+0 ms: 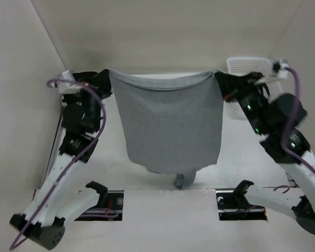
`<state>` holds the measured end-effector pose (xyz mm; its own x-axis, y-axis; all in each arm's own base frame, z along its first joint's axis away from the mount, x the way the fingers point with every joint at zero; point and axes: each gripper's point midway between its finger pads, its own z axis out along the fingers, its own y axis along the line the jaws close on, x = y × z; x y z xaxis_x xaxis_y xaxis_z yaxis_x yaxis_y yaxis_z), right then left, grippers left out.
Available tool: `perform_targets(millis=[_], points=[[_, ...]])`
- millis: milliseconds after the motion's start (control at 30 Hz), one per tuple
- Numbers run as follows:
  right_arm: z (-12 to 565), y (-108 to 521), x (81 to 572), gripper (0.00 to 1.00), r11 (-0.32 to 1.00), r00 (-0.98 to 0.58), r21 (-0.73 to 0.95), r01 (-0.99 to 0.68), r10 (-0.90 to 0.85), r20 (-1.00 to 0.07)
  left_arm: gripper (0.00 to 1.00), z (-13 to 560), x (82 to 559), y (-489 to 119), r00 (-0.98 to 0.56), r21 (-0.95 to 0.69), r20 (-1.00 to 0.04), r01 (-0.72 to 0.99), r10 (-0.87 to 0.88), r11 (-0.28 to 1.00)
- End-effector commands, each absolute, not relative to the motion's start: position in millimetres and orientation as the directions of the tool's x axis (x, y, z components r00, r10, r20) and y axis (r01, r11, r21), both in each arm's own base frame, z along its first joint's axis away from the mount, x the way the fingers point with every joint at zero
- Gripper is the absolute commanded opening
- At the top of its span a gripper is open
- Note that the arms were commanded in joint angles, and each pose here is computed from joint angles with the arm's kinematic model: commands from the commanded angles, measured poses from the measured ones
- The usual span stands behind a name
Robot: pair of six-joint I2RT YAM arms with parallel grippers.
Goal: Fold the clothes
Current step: Flatten the tank top out
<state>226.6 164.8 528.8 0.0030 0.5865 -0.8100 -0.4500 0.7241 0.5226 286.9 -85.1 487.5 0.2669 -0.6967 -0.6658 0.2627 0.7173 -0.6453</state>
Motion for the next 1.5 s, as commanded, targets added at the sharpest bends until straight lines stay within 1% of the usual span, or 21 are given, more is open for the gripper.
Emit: perform_targets(millis=[0,67,133,233,367,467,567,667,767,867,933,1033,1133,1233,1300,1400,1467], points=[[519.6,187.7,296.9,0.0,0.74,-0.032,0.49,-0.461,0.538,-0.843,0.0,475.2,349.0,-89.7,0.26,-0.661,-0.675,0.201,-0.69,0.723],[524.3,186.1,338.8,0.0,0.734,-0.05,0.499,-0.46,0.54,-0.84,0.0,477.5,384.4,-90.9,0.229,-0.671,-0.678,0.195,-0.698,0.716],[537.0,183.5,368.0,0.0,0.725,-0.052,0.506,-0.467,0.549,-0.834,0.0,490.4,409.2,-86.2,0.226,-0.676,-0.674,0.194,-0.703,0.71],[570.9,181.6,396.8,0.0,0.707,-0.049,0.509,-0.49,0.561,-0.826,0.0,527.7,426.4,-76.3,0.262,-0.661,-0.673,0.206,-0.692,0.721],[612.9,179.5,401.0,0.0,0.696,-0.008,0.493,-0.522,0.574,-0.819,0.0,567.8,424.6,-60.6,0.326,-0.63,-0.669,0.228,-0.668,0.742],[635.5,176.1,397.7,0.01,0.692,0.013,0.485,-0.535,0.581,-0.814,0.0,586.2,416.5,-49.4,0.363,-0.617,-0.658,0.242,-0.66,0.749],[635.1,176.1,395.1,0.01,0.693,0.003,0.483,-0.535,0.574,-0.819,0.0,593.4,408.1,-41.4,0.38,-0.609,-0.655,0.245,-0.653,0.754],[615.0,174.4,395.0,0.01,0.707,-0.032,0.495,-0.505,0.557,-0.83,0.0,586.9,400.4,-40.7,0.375,-0.609,-0.66,0.241,-0.651,0.756],[587.5,171.9,385.4,0.01,0.715,-0.05,0.502,-0.487,0.551,-0.833,0.0,562.2,394.2,-43.5,0.346,-0.621,-0.669,0.224,-0.657,0.751],[547.9,167.1,370.2,0.01,0.717,-0.079,0.515,-0.469,0.547,-0.833,0.0,524.9,384.1,-47.8,0.31,-0.641,-0.675,0.203,-0.67,0.74],[505.0,163.7,354.5,0.01,0.72,-0.121,0.535,-0.442,0.543,-0.831,0.0,491.3,370.6,-47.8,0.283,-0.663,-0.674,0.176,-0.682,0.728],[430.0,167.5,317.2,0.02,0.709,-0.198,0.574,-0.41,0.545,-0.815,0.0,431.2,337.4,-42.3,0.252,-0.68,-0.683,0.121,-0.685,0.723],[354.9,185.2,276.6,0.02,0.683,-0.314,0.605,-0.409,0.517,-0.796,0.0,355.7,296.4,-33.5,0.191,-0.685,-0.709,0.041,-0.678,0.728],[281.3,209.4,232.0,0.01,0.632,-0.469,0.668,-0.393,0.487,-0.737,0.0,274.1,261.8,-30.4,0.066,-0.676,-0.737,-0.055,-0.673,0.735],[231.7,223.0,202.2,0.01,0.609,-0.571,0.709,-0.357,0.458,-0.681,0.0,219.9,239.6,-32.5,-0.036,-0.678,-0.727,-0.116,-0.686,0.725],[165.1,238.5,159.1,0.01,0.591,-0.699,0.76,-0.271,0.421,-0.577,0.0,165.0,213.6,-41.6,-0.153,-0.713,-0.661,-0.174,-0.734,0.679],[139.0,247.1,130.3,0.01,0.571,-0.759,0.786,-0.236,0.397,-0.516,0.0,156.6,204.9,-57.3,-0.21,-0.756,-0.601,-0.161,-0.771,0.634]])
